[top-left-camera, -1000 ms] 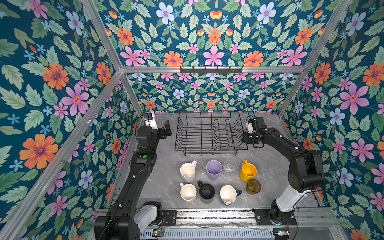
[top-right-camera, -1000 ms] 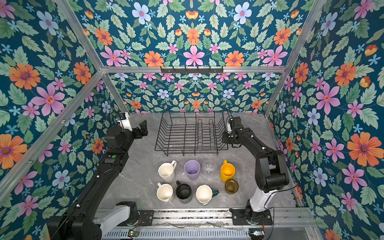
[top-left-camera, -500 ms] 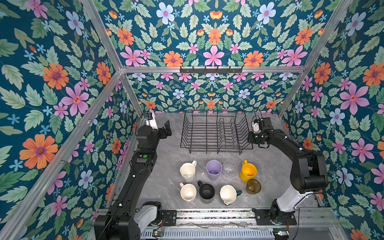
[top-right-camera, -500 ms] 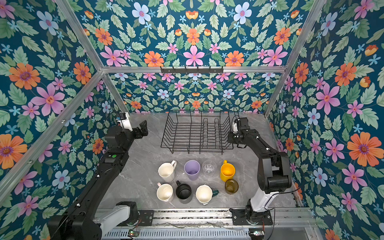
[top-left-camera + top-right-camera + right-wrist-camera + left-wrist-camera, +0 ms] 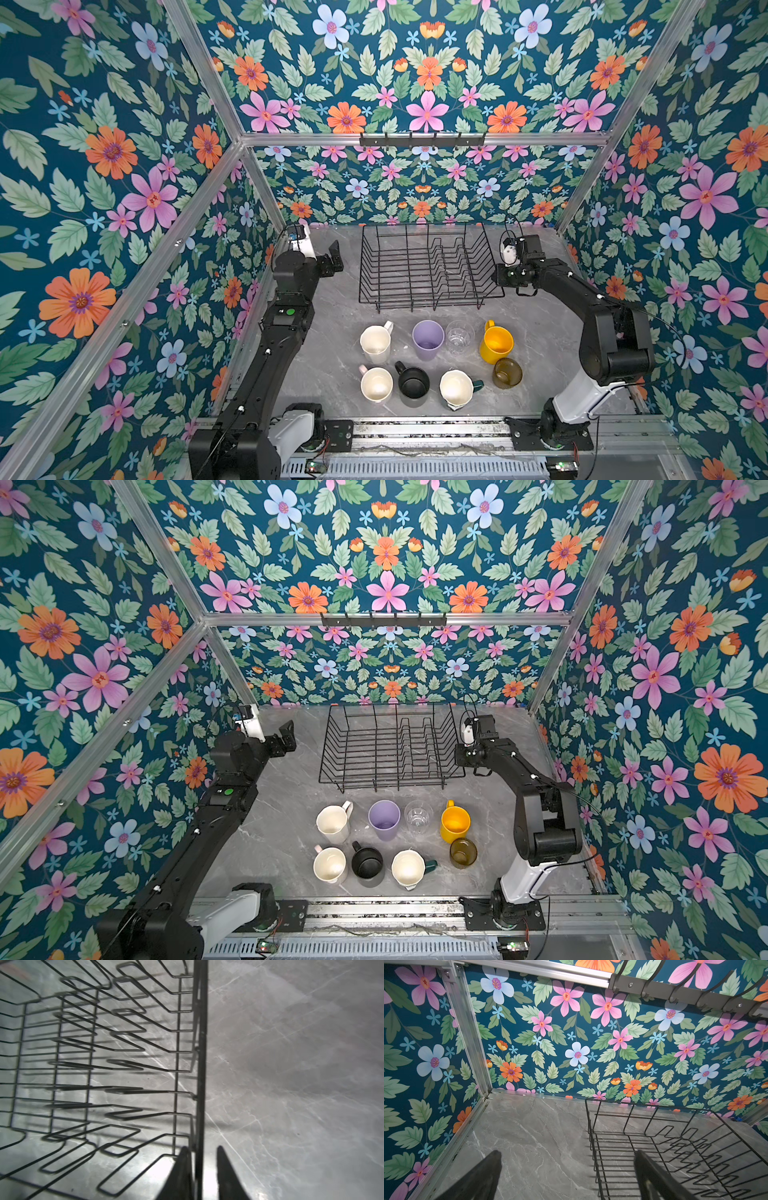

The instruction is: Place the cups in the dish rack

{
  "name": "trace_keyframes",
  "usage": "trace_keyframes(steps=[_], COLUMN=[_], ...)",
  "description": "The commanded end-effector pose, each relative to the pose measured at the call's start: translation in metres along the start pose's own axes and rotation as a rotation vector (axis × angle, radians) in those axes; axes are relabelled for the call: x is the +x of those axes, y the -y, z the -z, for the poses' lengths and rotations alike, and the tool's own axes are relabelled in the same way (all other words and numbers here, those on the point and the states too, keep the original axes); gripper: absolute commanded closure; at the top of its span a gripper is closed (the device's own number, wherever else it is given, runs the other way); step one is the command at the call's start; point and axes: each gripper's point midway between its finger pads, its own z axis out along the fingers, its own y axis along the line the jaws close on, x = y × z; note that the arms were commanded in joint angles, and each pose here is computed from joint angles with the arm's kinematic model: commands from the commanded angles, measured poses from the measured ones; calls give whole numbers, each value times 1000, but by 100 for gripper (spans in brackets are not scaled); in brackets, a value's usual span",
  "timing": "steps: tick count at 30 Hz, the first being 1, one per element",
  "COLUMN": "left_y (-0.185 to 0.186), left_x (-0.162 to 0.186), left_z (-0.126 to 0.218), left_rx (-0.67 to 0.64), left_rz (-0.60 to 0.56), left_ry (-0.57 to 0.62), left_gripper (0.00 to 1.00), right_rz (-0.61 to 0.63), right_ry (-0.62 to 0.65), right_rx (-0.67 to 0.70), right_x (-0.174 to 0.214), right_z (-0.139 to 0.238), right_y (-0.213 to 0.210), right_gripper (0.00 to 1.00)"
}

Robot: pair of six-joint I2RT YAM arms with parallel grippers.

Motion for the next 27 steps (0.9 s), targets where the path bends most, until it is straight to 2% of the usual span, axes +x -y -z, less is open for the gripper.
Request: trace_keyframes(steps=[1, 4, 7, 9, 13, 15, 21, 27], left_y=[-7, -9, -11, -10, -8, 1, 24, 41], left_x=[4, 6, 8, 10, 32, 47, 78, 109], left_z=[-3, -6, -7, -6, 4, 13, 52, 84], left_rx=[-42, -59, -71, -75, -75, -26, 97, 171], left_rz=[7, 12, 17, 36, 83, 92, 163, 244], left_ry=[-31, -61, -97, -132, -280, -374, -560, -710], left_gripper=[0, 0, 1, 2, 5, 7, 10, 17], right_rz=[-6, -32, -55, -78, -122, -143, -175, -178], right_ry=[10, 27, 108, 147, 215, 257, 346, 351], right_rx=[45, 82, 92, 100, 72, 59, -22, -35], right_x=[-5, -12, -29, -35, -37, -37, -36, -27], right_z=[11, 21, 54, 73, 107, 122, 148, 149], right_y=[5, 9, 3, 2, -7, -10, -24, -25], right_gripper=[54, 41, 30, 26, 13, 8, 4, 4])
